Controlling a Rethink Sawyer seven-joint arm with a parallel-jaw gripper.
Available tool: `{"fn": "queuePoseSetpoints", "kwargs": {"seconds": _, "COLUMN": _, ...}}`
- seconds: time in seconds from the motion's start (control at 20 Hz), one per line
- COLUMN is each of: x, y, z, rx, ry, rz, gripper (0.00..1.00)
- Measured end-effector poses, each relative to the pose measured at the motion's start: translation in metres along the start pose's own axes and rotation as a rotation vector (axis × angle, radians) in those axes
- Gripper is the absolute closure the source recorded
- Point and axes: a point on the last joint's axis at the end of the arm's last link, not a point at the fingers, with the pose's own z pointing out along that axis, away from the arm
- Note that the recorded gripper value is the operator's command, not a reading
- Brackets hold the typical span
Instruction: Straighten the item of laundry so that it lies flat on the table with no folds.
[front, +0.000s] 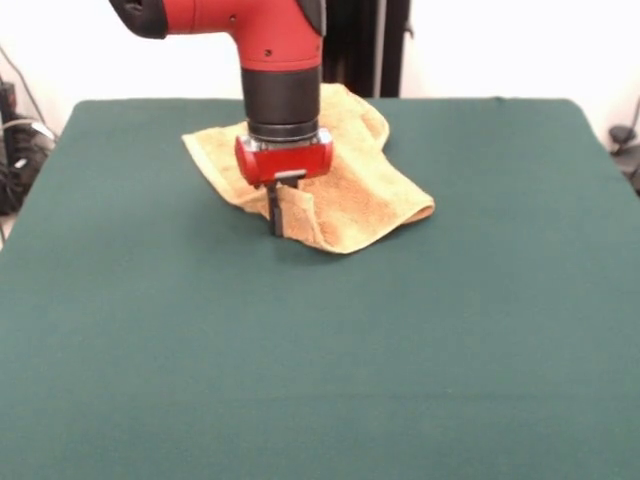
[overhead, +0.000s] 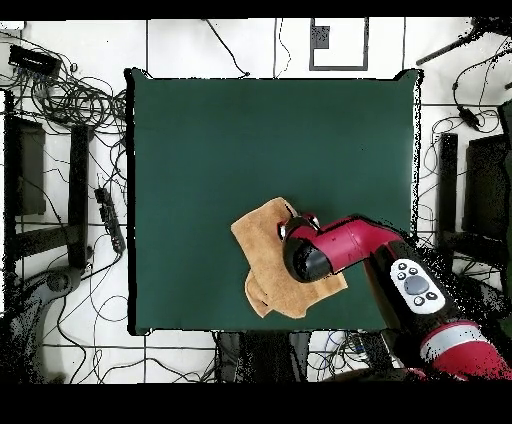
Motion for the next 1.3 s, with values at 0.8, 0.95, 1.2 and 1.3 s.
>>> {"fn": "queuePoseSetpoints", "kwargs": {"seconds": 0.8, "x": -0.008, "y": -0.08, "z": 0.008, "rx": -0.216, "ry": 0.054, "rz": 0.315, "gripper": 1.0}}
{"fn": "queuePoseSetpoints", "kwargs": {"seconds": 0.95, "x": -0.01, "y": -0.087, "z": 0.01, "rx": -0.265, "ry": 0.075, "rz": 0.308, "gripper": 1.0}}
{"fn": "queuePoseSetpoints", "kwargs": {"seconds": 1.2, "x": -0.012, "y": -0.097, "z": 0.012, "rx": -0.351, "ry": 0.097, "rz": 0.219, "gripper": 1.0}}
{"fn": "queuePoseSetpoints", "kwargs": {"seconds": 1.3, "x": -0.013, "y": -0.099, "z": 0.013, "rx": -0.366, "ry": 0.097, "rz": 0.188, "gripper": 1.0}}
